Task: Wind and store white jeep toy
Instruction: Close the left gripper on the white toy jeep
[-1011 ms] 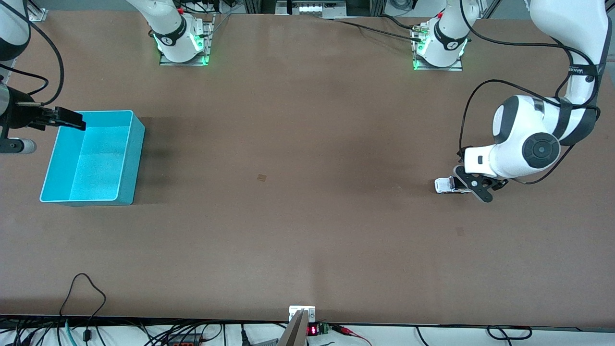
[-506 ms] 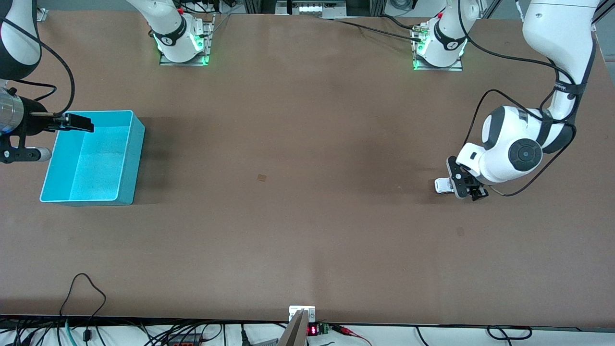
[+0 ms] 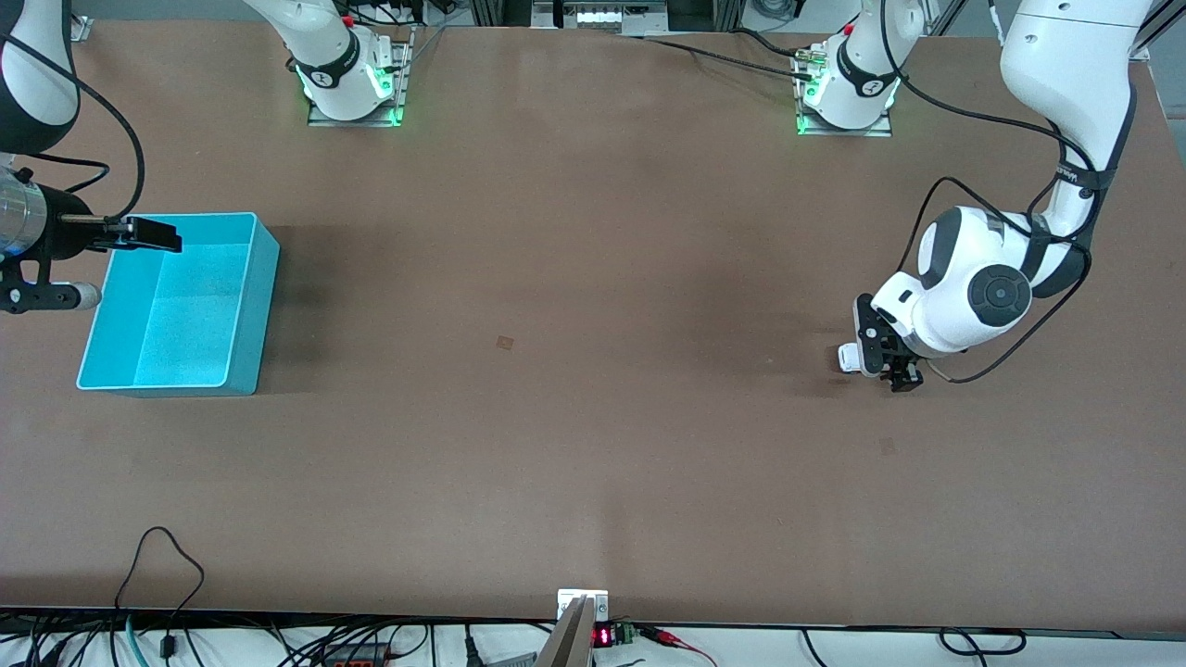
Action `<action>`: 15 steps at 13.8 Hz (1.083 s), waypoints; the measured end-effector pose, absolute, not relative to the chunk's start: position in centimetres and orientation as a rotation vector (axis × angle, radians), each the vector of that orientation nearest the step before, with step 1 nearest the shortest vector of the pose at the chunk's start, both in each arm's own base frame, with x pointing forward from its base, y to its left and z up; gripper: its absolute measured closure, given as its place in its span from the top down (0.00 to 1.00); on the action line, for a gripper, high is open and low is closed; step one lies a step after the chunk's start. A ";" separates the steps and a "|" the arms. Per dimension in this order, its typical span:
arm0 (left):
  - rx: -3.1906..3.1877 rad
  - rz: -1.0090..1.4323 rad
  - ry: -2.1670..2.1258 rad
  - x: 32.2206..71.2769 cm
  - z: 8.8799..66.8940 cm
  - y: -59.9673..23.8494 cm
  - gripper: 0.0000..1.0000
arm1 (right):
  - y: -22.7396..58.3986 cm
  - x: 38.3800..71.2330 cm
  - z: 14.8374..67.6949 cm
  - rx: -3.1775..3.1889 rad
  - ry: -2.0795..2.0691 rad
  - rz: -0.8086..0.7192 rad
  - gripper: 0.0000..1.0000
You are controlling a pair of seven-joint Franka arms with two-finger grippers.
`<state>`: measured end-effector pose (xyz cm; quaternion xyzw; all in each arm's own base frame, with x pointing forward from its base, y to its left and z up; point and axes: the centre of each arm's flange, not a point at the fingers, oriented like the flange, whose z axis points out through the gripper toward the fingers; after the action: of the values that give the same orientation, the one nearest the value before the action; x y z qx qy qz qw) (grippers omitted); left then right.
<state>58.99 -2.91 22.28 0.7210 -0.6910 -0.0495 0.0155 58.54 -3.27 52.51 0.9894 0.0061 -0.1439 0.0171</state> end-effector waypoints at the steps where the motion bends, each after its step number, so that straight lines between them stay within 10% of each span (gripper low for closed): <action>1: 2.229 -0.153 -2.160 59.0 22.0 -2.4 1.00 | -3.3 58.5 52.5 3.075 0.019 -0.448 1.00; 15: 2.204 -0.168 -2.147 57.9 19.7 -0.5 0.96 | -3.3 58.5 52.5 3.075 0.019 -0.449 1.00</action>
<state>57.91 -0.51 19.69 0.7150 -0.6964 -0.0545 0.0302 58.53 -3.27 52.50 0.9893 0.0060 -0.1445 0.0169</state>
